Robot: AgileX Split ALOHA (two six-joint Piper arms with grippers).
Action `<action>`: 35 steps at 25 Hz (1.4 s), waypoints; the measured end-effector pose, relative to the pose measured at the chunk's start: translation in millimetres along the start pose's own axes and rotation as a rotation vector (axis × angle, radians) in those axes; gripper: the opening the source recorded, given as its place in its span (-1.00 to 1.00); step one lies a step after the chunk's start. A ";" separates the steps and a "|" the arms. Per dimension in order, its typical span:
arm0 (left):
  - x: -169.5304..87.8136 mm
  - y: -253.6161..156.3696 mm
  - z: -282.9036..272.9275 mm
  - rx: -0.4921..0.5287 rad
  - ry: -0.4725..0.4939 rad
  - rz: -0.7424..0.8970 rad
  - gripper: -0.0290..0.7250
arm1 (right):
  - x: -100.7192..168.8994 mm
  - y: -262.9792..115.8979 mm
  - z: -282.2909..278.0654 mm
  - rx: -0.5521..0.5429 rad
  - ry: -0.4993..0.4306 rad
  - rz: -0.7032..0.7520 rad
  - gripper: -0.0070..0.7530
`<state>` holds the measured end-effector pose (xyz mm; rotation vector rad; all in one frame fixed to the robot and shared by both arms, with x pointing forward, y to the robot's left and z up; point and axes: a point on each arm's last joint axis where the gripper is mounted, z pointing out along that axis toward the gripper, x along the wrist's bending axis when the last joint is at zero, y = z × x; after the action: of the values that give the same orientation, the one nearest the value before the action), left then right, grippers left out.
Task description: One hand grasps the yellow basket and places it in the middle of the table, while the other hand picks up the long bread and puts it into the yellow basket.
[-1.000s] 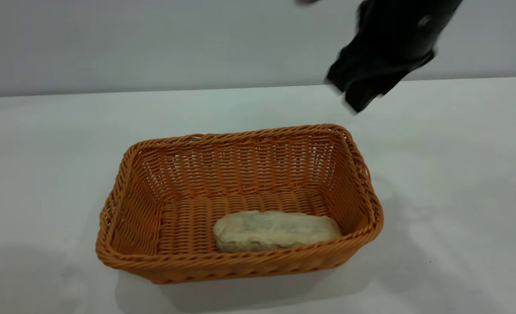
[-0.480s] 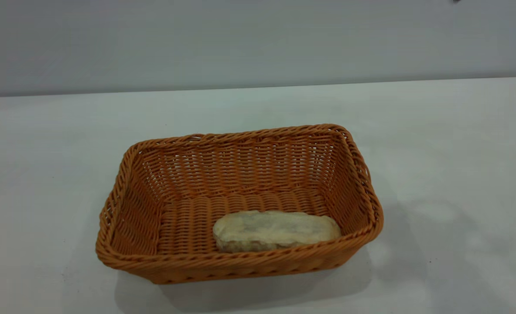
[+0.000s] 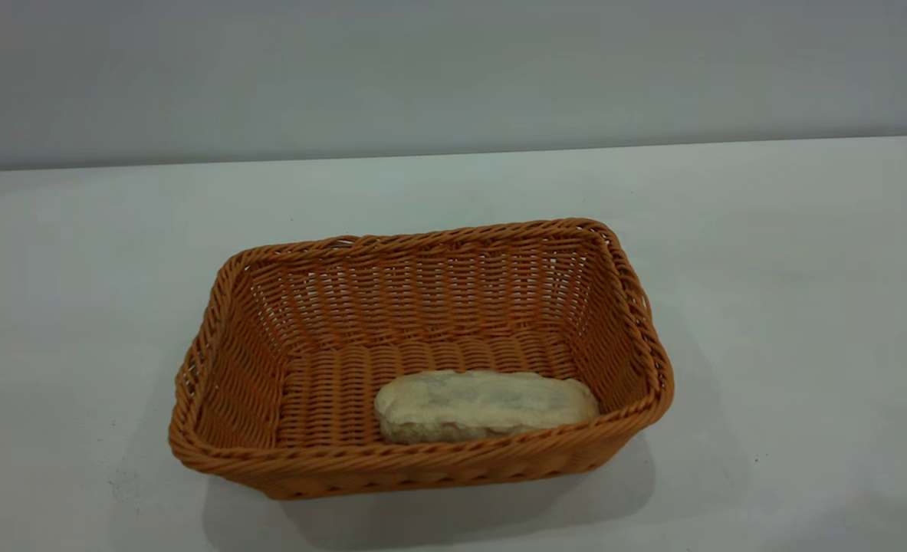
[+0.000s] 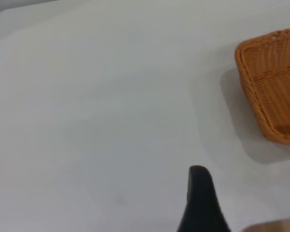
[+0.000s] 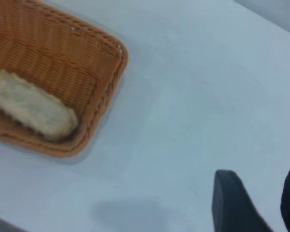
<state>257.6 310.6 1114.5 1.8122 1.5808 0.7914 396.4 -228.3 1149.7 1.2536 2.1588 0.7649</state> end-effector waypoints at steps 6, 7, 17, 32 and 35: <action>-1.2 -24.9 -21.5 -0.083 -0.071 0.032 0.56 | 5.0 -45.1 -52.8 -0.137 0.081 0.014 -0.22; -1.5 -28.9 -23.8 -0.101 -0.082 0.034 0.56 | 6.5 -53.1 -61.2 -0.160 0.100 0.011 -0.22; -7.3 -69.2 -4.6 -0.111 -0.140 0.060 0.56 | 19.5 -119.4 -104.0 -0.250 0.228 -0.081 -0.22; -11.5 -85.0 25.5 -0.018 -0.144 0.073 0.56 | 26.6 -166.5 -88.8 -0.209 0.244 -0.094 -0.22; -11.6 -85.0 25.8 -0.020 -0.144 0.073 0.56 | 26.3 -168.6 -84.5 -0.191 0.234 -0.097 -0.22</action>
<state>222.1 307.1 1032.3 1.8780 1.4179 0.6904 227.9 -291.8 1087.9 0.9971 2.2464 1.0948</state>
